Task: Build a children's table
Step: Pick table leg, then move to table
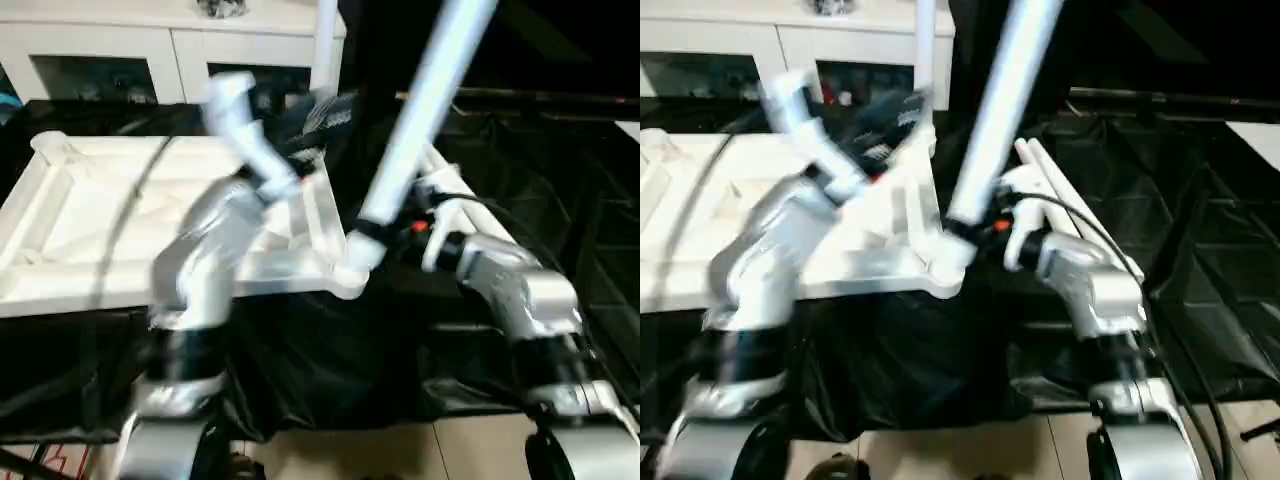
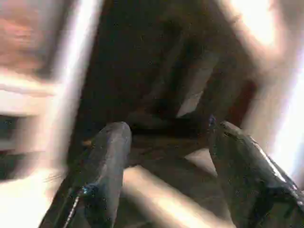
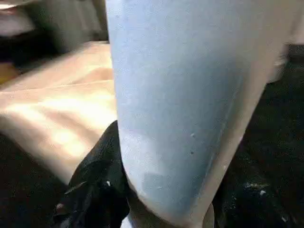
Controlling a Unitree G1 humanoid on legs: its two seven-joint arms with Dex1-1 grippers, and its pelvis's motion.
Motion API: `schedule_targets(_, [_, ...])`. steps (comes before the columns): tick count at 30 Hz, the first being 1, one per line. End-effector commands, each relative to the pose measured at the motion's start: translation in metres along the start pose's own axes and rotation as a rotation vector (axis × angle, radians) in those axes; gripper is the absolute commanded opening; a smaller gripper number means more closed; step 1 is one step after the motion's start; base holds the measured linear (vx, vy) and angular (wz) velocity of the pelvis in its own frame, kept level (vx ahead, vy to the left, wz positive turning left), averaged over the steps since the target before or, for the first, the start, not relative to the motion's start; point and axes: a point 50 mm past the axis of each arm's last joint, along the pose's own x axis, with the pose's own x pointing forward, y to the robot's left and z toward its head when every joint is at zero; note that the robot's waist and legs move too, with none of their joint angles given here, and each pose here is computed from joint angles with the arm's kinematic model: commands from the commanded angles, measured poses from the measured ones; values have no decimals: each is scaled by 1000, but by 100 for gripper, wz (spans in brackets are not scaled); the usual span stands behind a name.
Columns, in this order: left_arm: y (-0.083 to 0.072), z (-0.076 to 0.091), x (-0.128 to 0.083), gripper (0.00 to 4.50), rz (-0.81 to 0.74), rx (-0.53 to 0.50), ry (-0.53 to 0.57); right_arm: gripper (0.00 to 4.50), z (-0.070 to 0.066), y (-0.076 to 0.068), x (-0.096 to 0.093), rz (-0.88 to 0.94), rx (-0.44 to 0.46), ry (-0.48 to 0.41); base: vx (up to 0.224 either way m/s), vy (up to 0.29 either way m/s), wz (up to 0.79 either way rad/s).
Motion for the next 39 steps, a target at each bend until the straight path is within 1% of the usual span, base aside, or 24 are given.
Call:
schedule_targets(1, [23,-16,-17,297,167,132,120,189,3,-5,-8,-140,-22,-8,0,0,0])
schedule_targets(2, [28,-20,-21,297,199,160,147,189,2,-5,-9,-160,-26,-2,0,0,0])
schedule_targets(3, [48,-35,-47,297,350,210,242,189,-5,3,-12,-214,-77,8,0,0,0])
schedule_targets(4, [53,-39,-55,297,390,214,258,189,-7,6,-13,-227,-88,1,0,0,0])
schedule_targets(7, [59,-41,-71,297,463,258,257,189,-10,10,-13,-297,-144,-7,0,0,0])
schedule_targets(8, [61,-45,-83,297,530,286,258,189,-16,7,-16,-416,-149,-42,0,0,0])
schedule_targets(9, [62,-47,-90,297,568,298,256,189,-22,2,-20,-484,-127,-47,0,0,0])
schedule_targets(10, [62,-50,-96,297,602,297,255,189,-30,-1,-25,-523,-106,-16,0,0,0])
schedule_targets(11, [62,-51,-98,297,610,296,255,189,-33,-2,-26,-530,-100,-5,0,0,0])
schedule_targets(12, [62,-52,-100,297,623,308,257,189,-37,-1,-29,-515,-52,-23,0,0,0])
schedule_targets(13, [61,-52,-101,297,632,320,260,189,-39,0,-31,-505,-17,-43,0,0,0])
schedule_targets(16, [59,-52,-101,297,639,348,263,189,-43,3,-31,-463,-35,-33,0,0,0])
schedule_targets(18, [56,-52,-98,297,654,406,271,189,-46,9,-25,-436,-99,0,0,0,0])
schedule_targets(20, [53,-51,-94,297,653,444,271,189,-47,13,-20,-418,-116,1,-11,-18,21])
schedule_targets(23, [54,-54,-94,297,656,411,282,189,-48,14,-18,-413,-97,4,0,-105,55])
schedule_targets(24, [55,-56,-94,297,666,360,288,189,-48,15,-17,-407,-54,-6,0,-210,56])
schedule_targets(25, [55,-56,-94,297,663,362,295,189,-49,15,-16,-408,-43,1,0,-210,56])
schedule_targets(26, [56,-56,-93,297,649,396,312,189,-51,12,-17,-442,-64,38,-20,-252,38])
schedule_targets(27, [56,-55,-92,297,642,414,313,189,-52,11,-17,-442,-43,47,13,-187,-5])
schedule_targets(28, [56,-55,-92,297,642,414,313,189,-52,11,-17,-442,-43,47,13,-187,-5])
schedule_targets(29, [55,-55,-91,297,645,430,318,189,-52,10,-17,-440,-16,45,30,-108,1])
schedule_targets(33, [54,-57,-89,297,637,440,339,189,-51,5,-18,-487,-51,42,-37,-22,22])
schedule_targets(36, [50,-58,-82,297,603,450,331,189,-50,5,-18,-467,-19,6,-50,87,10])
schedule_targets(39, [47,-61,-79,297,568,452,338,189,-50,7,-17,-432,-17,10,-62,90,16])
